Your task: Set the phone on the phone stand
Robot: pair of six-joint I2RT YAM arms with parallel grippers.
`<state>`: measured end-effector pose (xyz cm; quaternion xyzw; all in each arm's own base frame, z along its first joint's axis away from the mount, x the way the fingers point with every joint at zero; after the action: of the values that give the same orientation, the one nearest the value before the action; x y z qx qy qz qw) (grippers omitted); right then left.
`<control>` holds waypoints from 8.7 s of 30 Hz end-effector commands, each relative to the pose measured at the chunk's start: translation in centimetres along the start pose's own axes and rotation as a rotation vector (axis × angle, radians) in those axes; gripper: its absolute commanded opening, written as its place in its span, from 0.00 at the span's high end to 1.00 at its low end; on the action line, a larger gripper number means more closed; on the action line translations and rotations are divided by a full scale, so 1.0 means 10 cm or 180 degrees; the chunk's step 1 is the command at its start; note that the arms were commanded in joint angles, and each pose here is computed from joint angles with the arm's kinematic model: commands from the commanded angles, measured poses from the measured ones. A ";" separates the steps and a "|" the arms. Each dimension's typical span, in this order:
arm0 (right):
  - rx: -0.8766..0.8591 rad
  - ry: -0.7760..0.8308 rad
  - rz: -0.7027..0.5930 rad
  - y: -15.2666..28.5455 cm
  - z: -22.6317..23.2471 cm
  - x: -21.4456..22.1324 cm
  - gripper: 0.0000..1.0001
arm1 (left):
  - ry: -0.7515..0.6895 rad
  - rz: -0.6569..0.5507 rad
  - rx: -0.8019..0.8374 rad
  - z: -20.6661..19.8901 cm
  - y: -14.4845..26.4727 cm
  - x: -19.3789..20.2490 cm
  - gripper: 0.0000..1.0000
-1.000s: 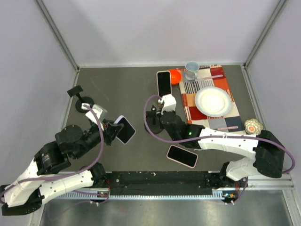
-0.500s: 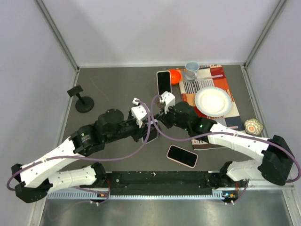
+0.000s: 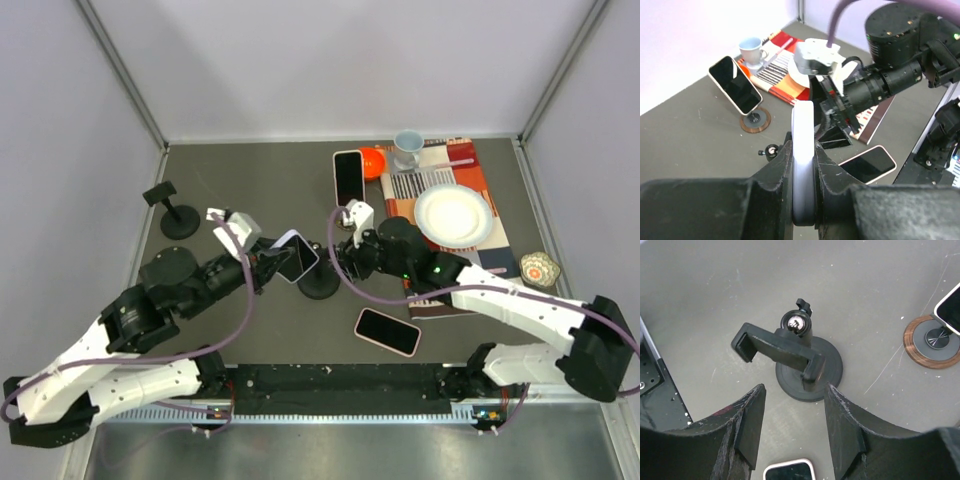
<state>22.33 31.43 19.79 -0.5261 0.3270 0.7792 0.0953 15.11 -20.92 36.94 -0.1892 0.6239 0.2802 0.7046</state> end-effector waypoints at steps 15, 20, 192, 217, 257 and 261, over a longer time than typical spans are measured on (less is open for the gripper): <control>-0.0060 -0.0045 -0.0683 0.18 -0.03 -0.18 0.68 | -0.0412 -0.0720 0.0323 -0.04 -0.19 -0.65 1.00; -0.0087 -0.0029 -0.0741 0.08 -0.03 -0.20 0.67 | -0.0339 -0.0757 0.0662 0.00 -0.17 -0.68 1.00; -0.0912 0.0224 -0.0134 -0.47 -0.08 -0.26 1.00 | -0.0726 -0.1015 0.2034 -0.16 -0.66 0.02 1.00; -0.1066 0.0128 -0.0089 -0.39 -0.11 -0.21 1.00 | -0.1537 -0.0061 0.1385 0.42 -1.34 0.83 1.00; -0.1161 0.0482 0.0115 -0.59 -0.13 -0.20 1.00 | -0.1511 0.0055 0.1510 0.71 -1.50 0.79 1.00; -0.1427 0.0423 0.0234 -0.48 -0.03 -0.13 1.00 | -0.1535 -0.0069 0.1382 0.69 -1.44 0.75 1.00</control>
<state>30.74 33.87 19.16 -0.5927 0.2416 0.7677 0.0317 26.84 -27.22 25.18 0.1000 0.5718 0.1416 0.8019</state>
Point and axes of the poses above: each gripper's point midway between its finger pads, its own y axis back along the fingers, its own z axis along the line the jaws close on, x = y × z, the point moved 1 cm from there along y, back along the fingers, and after that the axes turned 9 degrees about -y, right-handed, at the moved point
